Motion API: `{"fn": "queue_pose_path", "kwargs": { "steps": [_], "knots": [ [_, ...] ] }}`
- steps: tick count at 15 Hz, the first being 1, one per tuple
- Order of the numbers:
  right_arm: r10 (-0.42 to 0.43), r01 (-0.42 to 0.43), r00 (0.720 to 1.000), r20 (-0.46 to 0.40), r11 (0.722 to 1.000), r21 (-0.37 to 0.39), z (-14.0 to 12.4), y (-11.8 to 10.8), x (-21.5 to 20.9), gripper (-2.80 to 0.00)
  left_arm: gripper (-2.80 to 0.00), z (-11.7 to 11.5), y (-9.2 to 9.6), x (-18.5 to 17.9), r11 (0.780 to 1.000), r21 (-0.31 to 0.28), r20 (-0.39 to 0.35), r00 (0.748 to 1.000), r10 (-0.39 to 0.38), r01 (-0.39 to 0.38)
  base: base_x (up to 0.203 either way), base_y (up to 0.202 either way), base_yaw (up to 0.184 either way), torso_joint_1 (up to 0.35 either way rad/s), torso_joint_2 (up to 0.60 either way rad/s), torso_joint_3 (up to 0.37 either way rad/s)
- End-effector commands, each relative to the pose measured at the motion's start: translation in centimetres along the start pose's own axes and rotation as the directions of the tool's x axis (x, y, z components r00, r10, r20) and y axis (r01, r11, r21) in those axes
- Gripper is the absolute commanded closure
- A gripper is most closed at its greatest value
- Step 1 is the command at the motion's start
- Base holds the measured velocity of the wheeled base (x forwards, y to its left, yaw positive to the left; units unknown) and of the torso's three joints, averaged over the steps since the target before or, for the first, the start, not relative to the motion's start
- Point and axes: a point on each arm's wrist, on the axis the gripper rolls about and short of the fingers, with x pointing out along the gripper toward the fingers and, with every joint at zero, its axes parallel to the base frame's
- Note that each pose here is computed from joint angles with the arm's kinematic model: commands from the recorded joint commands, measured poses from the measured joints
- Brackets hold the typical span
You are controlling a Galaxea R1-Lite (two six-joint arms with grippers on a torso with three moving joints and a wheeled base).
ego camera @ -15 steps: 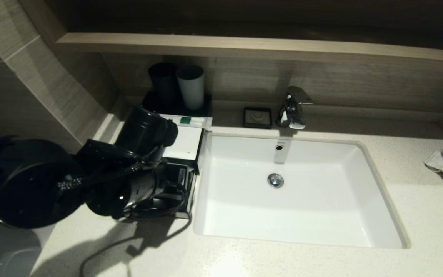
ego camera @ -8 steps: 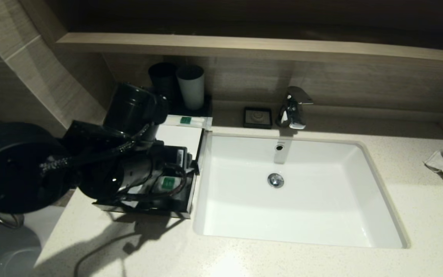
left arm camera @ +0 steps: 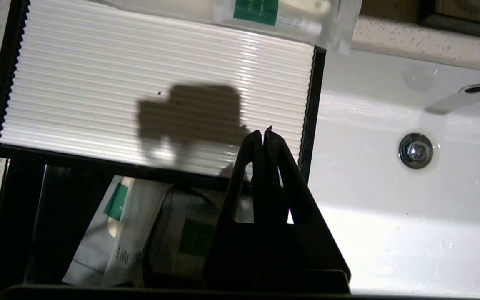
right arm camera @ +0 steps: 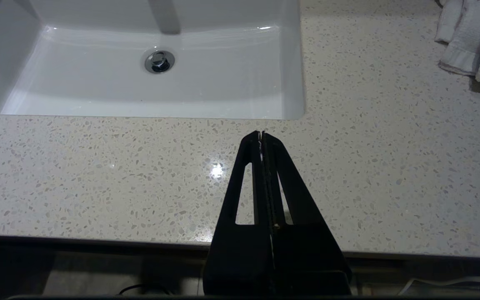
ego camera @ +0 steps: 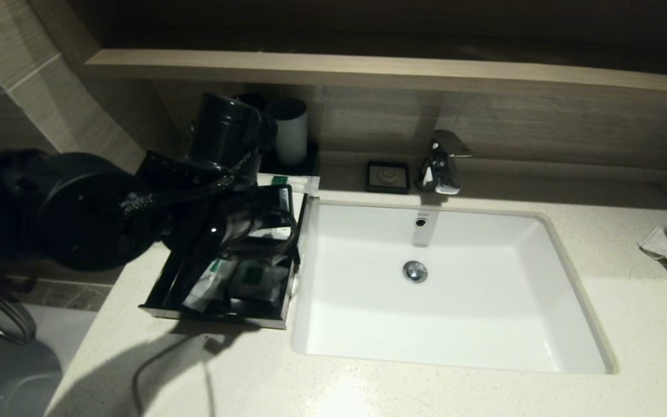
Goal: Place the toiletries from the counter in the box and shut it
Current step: Pick up the bathroom toiletry
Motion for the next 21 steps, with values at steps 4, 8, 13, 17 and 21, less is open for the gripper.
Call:
{"fn": "queue_pose_path", "kwargs": {
  "steps": [4,8,13,17,21],
  "knots": [
    [0.0,0.0,1.0,-0.002,1.0,0.001,0.0,0.0,0.0,0.0,0.0,-0.4,-2.1,3.7,0.996,-0.067,0.004,0.999,0.054,-0.054,0.0,0.0,0.0,0.0,0.0,0.0],
    [0.0,0.0,1.0,-0.002,1.0,0.001,0.0,0.0,0.0,0.0,0.0,-0.1,-3.4,4.9,0.989,-0.134,0.027,0.998,0.061,-0.057,0.0,0.0,0.0,0.0,0.0,0.0],
    [0.0,0.0,1.0,-0.002,1.0,0.001,0.0,0.0,0.0,0.0,0.0,0.0,-5.0,5.2,0.983,-0.163,0.073,0.992,0.101,-0.088,0.0,0.0,0.0,0.0,0.0,0.0],
    [0.0,0.0,1.0,-0.002,1.0,0.001,0.0,0.0,0.0,0.0,0.0,0.1,-5.8,5.7,0.974,-0.201,0.1,0.987,0.128,-0.106,0.0,0.0,0.0,0.0,0.0,0.0],
    [0.0,0.0,1.0,-0.002,1.0,0.001,0.0,0.0,0.0,0.0,0.0,-0.2,-6.3,6.3,0.968,-0.226,0.124,0.983,0.138,-0.107,0.0,0.0,0.0,0.0,0.0,0.0]
  ]
}}
